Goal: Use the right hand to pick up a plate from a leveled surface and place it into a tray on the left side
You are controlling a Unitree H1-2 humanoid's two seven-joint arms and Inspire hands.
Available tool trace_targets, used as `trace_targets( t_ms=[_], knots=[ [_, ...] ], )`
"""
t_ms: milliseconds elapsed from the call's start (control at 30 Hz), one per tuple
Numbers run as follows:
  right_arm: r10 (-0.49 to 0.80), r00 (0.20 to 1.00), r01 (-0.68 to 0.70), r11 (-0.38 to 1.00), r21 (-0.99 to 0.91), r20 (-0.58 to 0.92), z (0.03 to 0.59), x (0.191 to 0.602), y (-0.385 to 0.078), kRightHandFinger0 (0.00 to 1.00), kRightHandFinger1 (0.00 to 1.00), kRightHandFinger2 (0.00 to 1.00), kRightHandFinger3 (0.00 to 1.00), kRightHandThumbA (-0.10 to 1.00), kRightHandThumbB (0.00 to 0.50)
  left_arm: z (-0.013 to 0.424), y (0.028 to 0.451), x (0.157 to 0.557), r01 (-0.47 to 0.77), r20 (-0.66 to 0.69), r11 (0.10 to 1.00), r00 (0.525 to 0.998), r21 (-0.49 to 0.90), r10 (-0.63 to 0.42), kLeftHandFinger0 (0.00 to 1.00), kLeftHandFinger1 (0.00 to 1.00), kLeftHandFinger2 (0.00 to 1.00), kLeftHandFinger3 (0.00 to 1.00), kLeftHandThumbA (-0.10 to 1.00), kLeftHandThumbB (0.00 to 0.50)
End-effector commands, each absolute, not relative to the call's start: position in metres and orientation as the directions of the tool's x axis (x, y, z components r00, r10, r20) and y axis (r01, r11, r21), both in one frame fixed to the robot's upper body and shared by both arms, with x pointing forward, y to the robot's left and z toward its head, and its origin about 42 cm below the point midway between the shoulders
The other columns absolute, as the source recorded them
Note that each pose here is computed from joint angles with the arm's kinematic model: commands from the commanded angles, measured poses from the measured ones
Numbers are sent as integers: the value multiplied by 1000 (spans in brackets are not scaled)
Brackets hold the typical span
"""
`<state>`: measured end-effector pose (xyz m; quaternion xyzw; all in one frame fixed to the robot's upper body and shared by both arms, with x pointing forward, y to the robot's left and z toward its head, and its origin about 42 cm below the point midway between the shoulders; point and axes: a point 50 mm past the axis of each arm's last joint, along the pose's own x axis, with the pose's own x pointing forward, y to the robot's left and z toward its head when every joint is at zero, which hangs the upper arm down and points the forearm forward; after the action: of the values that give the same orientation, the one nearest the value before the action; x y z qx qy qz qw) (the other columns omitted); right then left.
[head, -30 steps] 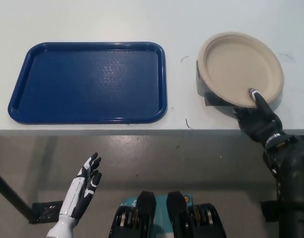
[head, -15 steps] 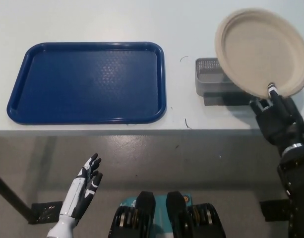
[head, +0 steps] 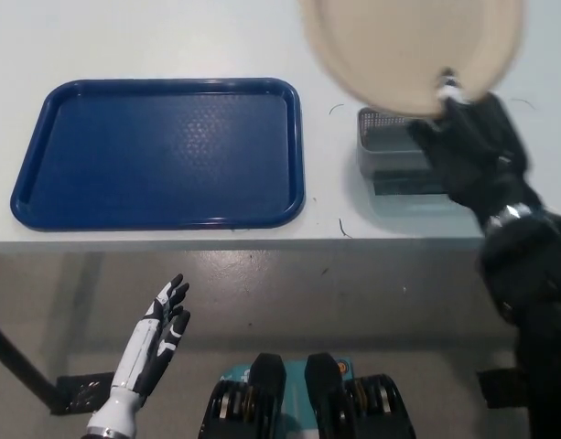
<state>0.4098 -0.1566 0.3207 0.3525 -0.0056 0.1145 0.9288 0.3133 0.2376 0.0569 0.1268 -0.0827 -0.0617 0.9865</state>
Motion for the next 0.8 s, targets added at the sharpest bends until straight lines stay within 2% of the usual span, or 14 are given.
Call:
trace_targets(
  t_ms=[0,100,233,367,467,500,533,567,600,633,667,700,733,767],
  knots=[
    [271,961,-243,736,632,54,333,439,-120,0,306,644,1000,-100,73,69,240,323,102,212,952,963,289,-168,1000,1000,1000,1000,929,211],
    [305,952,-234,750,619,-10,326,455,-92,0,289,706,1000,-100,74,68,239,322,104,208,950,963,294,-169,1000,1000,1000,1000,930,219],
    [346,936,-243,776,582,-69,318,472,-60,0,286,733,1000,-100,69,68,237,322,107,205,951,964,291,-171,1000,1000,1000,1000,932,236],
    [365,923,-239,793,560,-123,313,488,-22,0,263,752,1000,-100,63,68,237,324,112,206,950,963,290,-176,1000,1000,1000,1000,922,221],
    [369,916,-231,805,547,-156,309,500,-1,0,248,772,1000,-100,80,67,238,324,116,200,953,964,280,-176,1000,1000,1000,1000,903,230],
    [370,913,-229,811,538,-169,307,505,6,0,247,786,862,-100,87,66,237,324,117,198,952,964,282,-177,1000,1000,1000,1000,903,236],
    [373,912,-233,813,533,-171,306,507,9,0,250,789,671,-100,84,66,237,325,119,197,951,964,284,-179,1000,1000,1000,1000,905,238],
    [376,910,-240,824,514,-177,305,511,17,0,256,797,566,-100,89,66,236,325,121,196,949,963,291,-183,1000,1000,1000,1000,906,239],
    [371,910,-242,837,490,-185,304,514,24,0,265,811,529,-100,105,66,236,326,122,195,948,963,295,-185,1000,1000,1000,1000,907,238],
    [369,911,-241,841,483,-187,304,515,25,18,340,892,526,-100,135,66,236,326,124,191,948,964,293,-185,1000,1000,1000,1000,905,245],
    [375,908,-257,850,459,-186,303,517,33,1,295,806,591,-100,117,66,236,327,125,188,949,965,290,-185,1000,1000,1000,1000,901,254],
    [375,908,-270,864,424,-187,300,518,43,0,323,813,693,-100,115,67,235,328,128,185,949,965,287,-186,1000,1000,1000,1000,895,250],
    [370,907,-265,872,412,-199,300,519,46,0,340,832,870,-100,114,67,235,328,129,186,949,965,288,-188,1000,1000,1000,1000,893,249],
    [364,906,-260,882,392,-218,298,520,50,0,337,838,874,-100,111,67,234,329,131,187,949,964,287,-189,1000,1000,1000,1000,884,246]
  ],
)
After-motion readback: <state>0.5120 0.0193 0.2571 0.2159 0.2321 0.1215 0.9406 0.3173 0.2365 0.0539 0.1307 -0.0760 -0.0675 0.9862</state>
